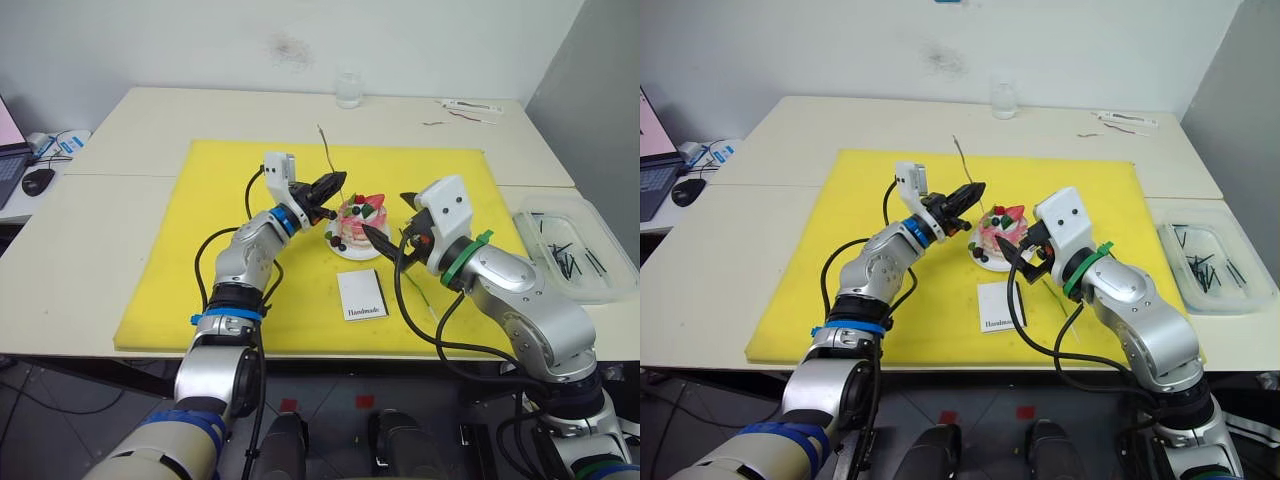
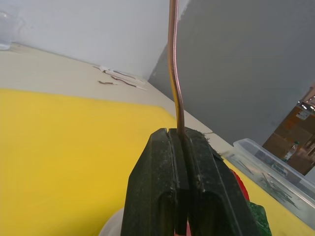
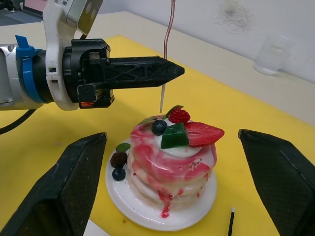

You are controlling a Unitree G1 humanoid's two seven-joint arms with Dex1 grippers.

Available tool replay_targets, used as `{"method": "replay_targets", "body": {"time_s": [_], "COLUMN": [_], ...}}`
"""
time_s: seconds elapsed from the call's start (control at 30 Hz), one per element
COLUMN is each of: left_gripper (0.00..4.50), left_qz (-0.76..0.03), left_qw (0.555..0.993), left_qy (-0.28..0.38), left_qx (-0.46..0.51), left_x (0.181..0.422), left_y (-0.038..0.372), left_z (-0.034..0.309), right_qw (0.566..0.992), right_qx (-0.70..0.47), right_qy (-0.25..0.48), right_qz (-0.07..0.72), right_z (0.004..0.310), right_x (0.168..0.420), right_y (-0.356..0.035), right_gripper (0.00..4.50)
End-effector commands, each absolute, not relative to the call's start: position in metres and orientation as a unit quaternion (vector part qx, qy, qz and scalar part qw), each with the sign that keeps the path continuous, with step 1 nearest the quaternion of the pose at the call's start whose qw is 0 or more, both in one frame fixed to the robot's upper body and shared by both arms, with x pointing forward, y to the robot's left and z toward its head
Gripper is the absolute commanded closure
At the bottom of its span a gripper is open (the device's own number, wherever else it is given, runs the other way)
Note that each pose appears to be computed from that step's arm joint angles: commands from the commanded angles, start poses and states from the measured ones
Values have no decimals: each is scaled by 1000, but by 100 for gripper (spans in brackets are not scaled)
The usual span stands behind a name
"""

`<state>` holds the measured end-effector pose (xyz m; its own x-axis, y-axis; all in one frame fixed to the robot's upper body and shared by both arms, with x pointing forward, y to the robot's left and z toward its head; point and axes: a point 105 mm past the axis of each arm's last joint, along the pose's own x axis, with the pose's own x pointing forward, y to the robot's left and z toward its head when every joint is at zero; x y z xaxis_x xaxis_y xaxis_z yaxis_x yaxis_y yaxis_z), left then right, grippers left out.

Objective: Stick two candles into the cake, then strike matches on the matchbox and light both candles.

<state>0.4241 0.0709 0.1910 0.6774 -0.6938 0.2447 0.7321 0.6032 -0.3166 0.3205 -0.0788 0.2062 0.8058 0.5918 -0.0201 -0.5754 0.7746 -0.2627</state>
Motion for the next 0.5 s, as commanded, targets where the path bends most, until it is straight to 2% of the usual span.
{"method": "replay_targets", "body": {"time_s": [0.03,0.5], "left_gripper": [450,450], "left_qz": [-412,-411], "left_qw": [889,894], "left_qy": [-69,-57], "left_qx": [-189,-170], "left_x": [421,421], "left_y": [67,69], "left_z": [204,193], "right_qw": [943,944], "right_qx": [-130,-128], "right_qy": [-63,-63], "right_qz": [300,296], "right_z": [221,222], "right_x": [316,318], "right_y": [-82,-85], "right_gripper": [3,3]}}
